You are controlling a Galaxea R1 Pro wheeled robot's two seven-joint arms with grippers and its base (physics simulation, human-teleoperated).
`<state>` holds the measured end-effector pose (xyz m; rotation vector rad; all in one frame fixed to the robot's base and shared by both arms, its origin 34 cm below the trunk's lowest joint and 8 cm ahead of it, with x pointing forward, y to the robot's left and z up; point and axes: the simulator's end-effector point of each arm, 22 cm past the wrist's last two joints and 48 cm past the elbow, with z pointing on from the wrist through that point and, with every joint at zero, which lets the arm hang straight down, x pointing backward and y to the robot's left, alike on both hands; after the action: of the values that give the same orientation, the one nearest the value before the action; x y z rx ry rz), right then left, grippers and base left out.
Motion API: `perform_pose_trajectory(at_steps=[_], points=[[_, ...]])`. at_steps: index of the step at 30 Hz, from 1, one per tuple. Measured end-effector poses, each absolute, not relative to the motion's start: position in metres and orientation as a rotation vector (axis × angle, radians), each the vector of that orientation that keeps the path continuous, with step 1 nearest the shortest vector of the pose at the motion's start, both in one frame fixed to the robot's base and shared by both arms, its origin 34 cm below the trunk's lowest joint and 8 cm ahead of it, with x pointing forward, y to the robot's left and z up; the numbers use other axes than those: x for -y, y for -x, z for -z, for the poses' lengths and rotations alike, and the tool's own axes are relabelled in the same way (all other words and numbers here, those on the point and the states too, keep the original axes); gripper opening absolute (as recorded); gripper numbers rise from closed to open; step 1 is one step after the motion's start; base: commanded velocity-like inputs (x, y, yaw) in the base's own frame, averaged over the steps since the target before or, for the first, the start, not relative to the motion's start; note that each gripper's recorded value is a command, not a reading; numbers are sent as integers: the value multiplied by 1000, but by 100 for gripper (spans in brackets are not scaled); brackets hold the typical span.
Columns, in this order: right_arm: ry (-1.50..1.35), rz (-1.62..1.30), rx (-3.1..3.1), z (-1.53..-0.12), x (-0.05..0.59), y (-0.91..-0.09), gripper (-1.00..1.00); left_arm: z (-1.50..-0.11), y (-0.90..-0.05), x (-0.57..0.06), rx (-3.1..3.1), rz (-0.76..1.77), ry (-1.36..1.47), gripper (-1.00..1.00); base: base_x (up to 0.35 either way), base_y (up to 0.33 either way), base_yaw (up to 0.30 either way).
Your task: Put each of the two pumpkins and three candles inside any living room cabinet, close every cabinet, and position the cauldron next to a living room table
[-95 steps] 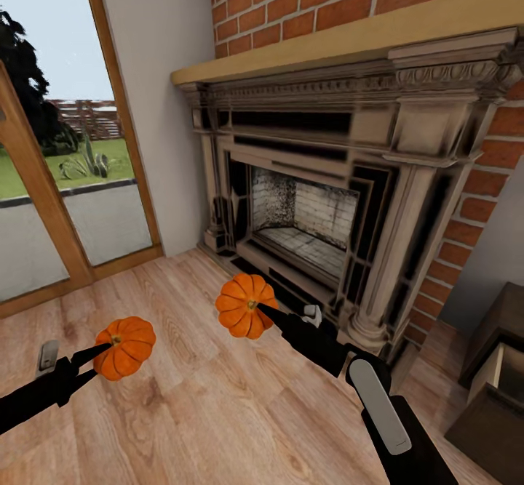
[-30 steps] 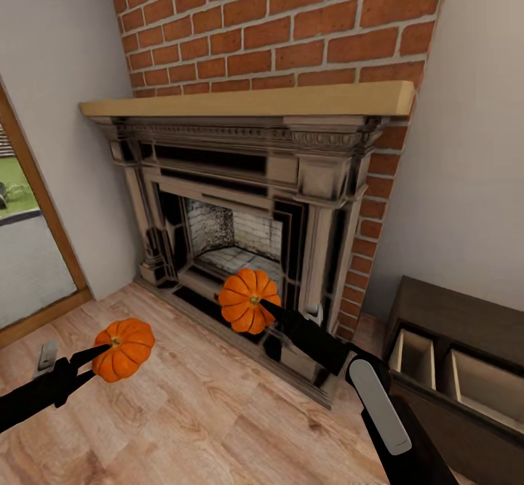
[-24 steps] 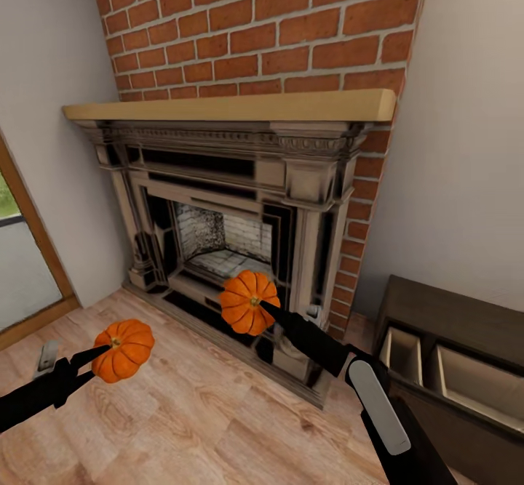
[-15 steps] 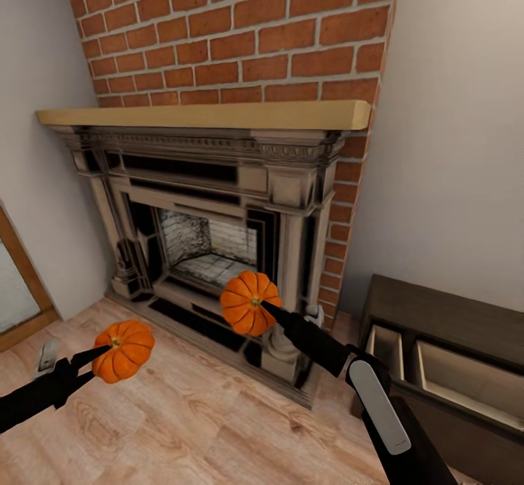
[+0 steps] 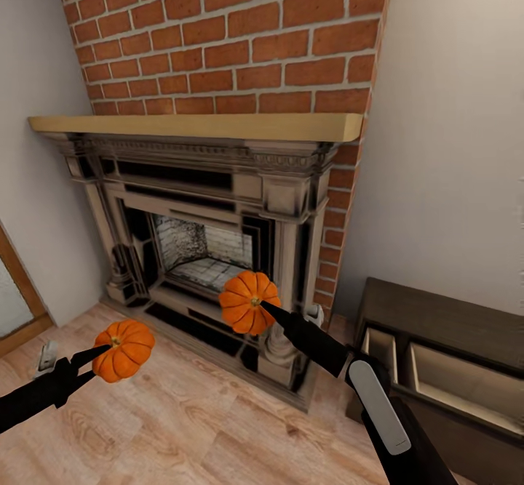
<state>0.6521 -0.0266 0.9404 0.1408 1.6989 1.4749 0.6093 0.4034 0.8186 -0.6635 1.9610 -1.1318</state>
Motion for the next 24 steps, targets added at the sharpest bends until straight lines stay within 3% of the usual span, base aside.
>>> perform_pose_trajectory(at_steps=[16, 24], points=[[-128, -1468, -1685, -954, 27, -650, -100, -832, -609, -403, -1946, 1134, 650, -100, -1, -4, -203], [-139, -1462, -1698, -950, 28, -651, -100, -836, -609, -403, -1941, 1127, 643, -100, -43, -194, -206]])
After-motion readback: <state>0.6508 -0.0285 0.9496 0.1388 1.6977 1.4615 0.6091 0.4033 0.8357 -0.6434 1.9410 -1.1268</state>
